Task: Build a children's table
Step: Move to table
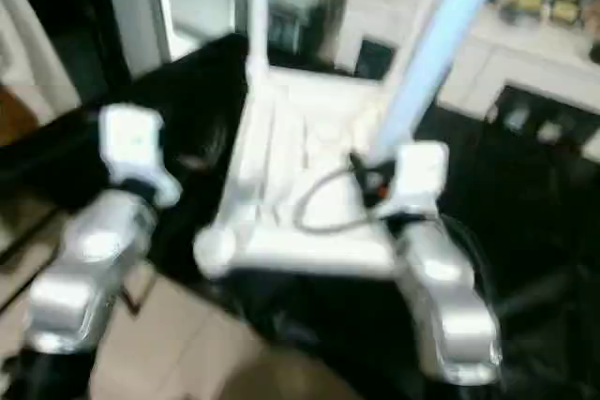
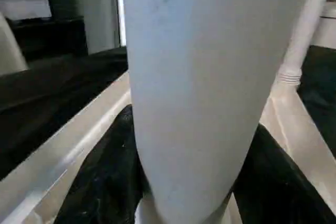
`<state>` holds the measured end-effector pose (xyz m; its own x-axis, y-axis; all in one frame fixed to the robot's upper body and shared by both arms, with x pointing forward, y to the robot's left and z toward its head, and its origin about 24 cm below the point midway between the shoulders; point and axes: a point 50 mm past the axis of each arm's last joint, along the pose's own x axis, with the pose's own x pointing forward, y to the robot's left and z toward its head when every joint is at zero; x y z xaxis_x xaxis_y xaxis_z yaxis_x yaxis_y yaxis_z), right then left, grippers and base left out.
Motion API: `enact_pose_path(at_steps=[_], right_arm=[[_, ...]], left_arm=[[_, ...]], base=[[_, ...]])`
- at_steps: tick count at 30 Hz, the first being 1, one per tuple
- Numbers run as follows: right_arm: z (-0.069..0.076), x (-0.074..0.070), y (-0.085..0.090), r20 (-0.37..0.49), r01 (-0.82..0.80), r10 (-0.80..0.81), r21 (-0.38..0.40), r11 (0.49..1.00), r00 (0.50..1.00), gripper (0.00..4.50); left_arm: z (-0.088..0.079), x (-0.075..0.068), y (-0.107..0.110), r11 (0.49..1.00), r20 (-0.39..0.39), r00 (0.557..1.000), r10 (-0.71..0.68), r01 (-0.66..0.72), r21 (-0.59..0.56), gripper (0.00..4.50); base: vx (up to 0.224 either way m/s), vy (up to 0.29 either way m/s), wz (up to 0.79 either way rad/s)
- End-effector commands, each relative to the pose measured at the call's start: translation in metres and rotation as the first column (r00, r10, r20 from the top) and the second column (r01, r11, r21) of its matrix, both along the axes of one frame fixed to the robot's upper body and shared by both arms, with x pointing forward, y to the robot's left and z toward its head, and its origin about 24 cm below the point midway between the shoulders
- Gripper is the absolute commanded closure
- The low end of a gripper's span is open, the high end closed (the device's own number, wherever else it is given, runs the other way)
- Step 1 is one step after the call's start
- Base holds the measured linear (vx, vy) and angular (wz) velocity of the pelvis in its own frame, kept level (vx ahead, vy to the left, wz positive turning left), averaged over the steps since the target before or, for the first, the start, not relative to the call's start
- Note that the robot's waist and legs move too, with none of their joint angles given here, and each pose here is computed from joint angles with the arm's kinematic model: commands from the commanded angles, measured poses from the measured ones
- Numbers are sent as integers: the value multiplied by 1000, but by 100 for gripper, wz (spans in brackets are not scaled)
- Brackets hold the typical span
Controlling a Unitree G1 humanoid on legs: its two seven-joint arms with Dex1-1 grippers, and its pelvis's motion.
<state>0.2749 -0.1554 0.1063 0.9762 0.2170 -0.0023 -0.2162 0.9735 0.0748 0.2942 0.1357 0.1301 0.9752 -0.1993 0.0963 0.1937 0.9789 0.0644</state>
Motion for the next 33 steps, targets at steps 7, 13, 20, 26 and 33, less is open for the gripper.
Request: enact_pose_path(at_steps=[7, 13, 20, 26, 33], right_arm=[[1, 0, -8, -8, 44, -44, 17, 999, 999, 264], [0, 0, -8, -13, 42, -42, 10, 999, 999, 264], [0, 1, -10, -14, 53, -53, 12, 999, 998, 264], [-1, 1, -9, -18, 59, -59, 26, 998, 998, 264], [-2, 1, 0, -27, 12, -11, 37, 999, 1000, 264]], left_arm=[[-2, 0, -5, 1000, -1, 1000, -13, 13, 16, 0], [-3, 1, -4, 1000, -1, 1000, -12, 12, 20, 0], [-4, 3, -6, 1000, -19, 1000, -25, 25, 7, 0], [-6, 5, -2, 1000, -35, 999, -3, 3, -11, 0], [0, 9, 5, 999, -9, 999, 37, -37, 14, 0]], base=[[-60, 14, -7], [-89, 5, -58], [-126, -187, -71], [-170, -158, -73], [-134, -103, -35]])
